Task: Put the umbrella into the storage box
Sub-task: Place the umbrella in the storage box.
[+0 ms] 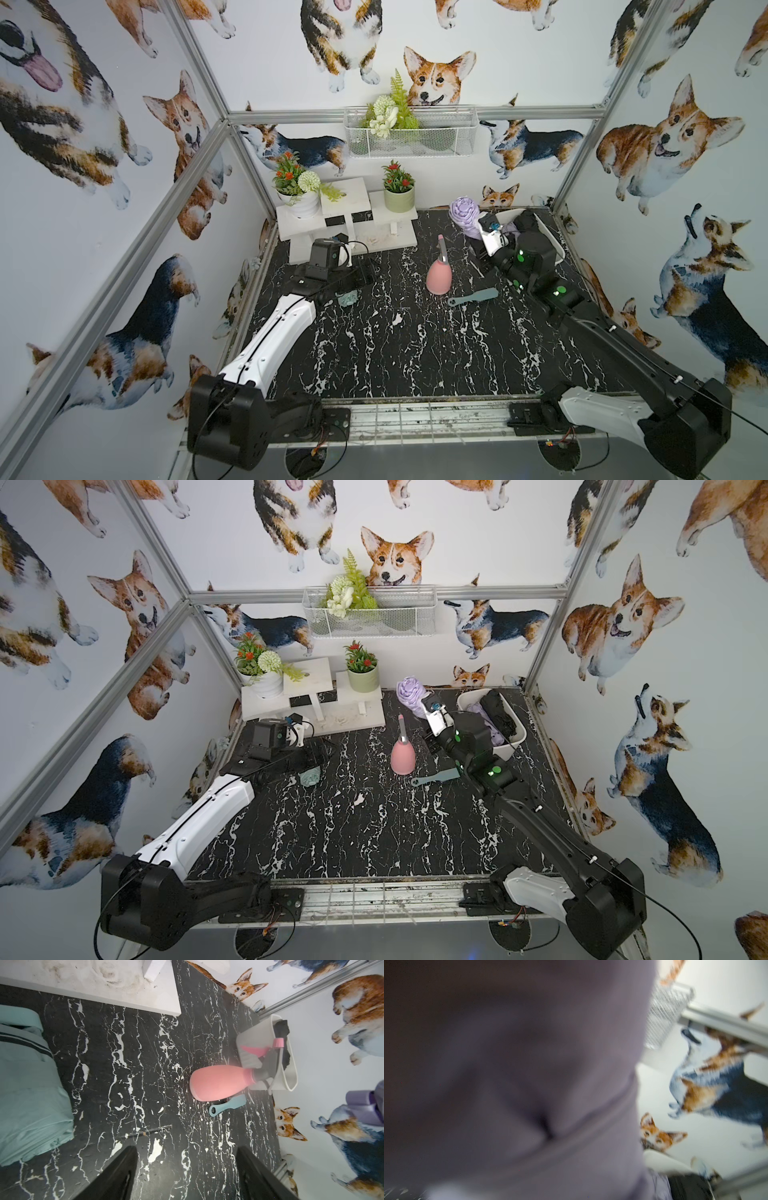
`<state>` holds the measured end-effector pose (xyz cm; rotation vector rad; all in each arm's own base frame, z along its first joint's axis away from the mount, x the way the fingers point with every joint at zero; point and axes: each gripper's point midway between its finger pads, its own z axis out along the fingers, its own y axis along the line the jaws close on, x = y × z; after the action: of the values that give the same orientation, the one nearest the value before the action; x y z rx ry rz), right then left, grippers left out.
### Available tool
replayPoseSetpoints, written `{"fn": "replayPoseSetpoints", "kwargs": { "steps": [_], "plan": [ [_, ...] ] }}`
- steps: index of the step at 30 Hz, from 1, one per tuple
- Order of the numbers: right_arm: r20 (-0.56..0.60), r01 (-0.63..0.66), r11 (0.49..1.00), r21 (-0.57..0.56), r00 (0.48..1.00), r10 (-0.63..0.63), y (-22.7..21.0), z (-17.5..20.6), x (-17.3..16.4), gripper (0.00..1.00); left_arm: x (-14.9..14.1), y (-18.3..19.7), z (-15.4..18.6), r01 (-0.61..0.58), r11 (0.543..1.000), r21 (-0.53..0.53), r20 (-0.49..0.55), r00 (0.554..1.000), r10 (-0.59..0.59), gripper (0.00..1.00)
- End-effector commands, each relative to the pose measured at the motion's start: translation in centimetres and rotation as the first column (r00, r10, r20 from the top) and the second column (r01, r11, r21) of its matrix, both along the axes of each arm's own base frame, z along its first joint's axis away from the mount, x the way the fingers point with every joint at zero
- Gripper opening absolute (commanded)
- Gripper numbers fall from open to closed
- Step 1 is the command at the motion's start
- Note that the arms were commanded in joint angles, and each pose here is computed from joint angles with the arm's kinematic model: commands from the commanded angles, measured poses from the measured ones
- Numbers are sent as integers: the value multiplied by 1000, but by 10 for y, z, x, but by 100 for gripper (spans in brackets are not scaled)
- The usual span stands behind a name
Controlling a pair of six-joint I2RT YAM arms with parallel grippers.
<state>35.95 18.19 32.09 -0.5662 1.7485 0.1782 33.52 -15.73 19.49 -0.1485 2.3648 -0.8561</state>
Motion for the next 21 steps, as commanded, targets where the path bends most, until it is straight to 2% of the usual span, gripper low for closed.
{"fn": "replayPoseSetpoints", "kwargs": {
  "steps": [1, 5, 10, 16, 21],
  "plan": [
    [-323, 183, 982, 37, 932, -162, -46, -44, 8, 8, 9, 4, 0, -7, 994, 106, 91, 996, -2, 81],
    [-419, 328, 945, -12, 856, -302, -93, -52, 25, 10, 5, 11, -9, -33, 971, 238, 118, 993, 5, 81],
    [-438, 449, 887, -107, 780, -447, -143, -64, 46, 11, 8, 15, -17, -80, 971, 227, 118, 992, 54, 81],
    [-507, 441, 870, -221, 710, -489, -174, -98, 74, 13, 12, 13, -31, -86, 968, 237, 89, 994, 67, 81],
    [-523, 429, 859, -280, 682, -511, -190, -122, 95, 16, 15, 22, -33, -121, 950, 289, 85, 991, 101, 81]
  ]
}}
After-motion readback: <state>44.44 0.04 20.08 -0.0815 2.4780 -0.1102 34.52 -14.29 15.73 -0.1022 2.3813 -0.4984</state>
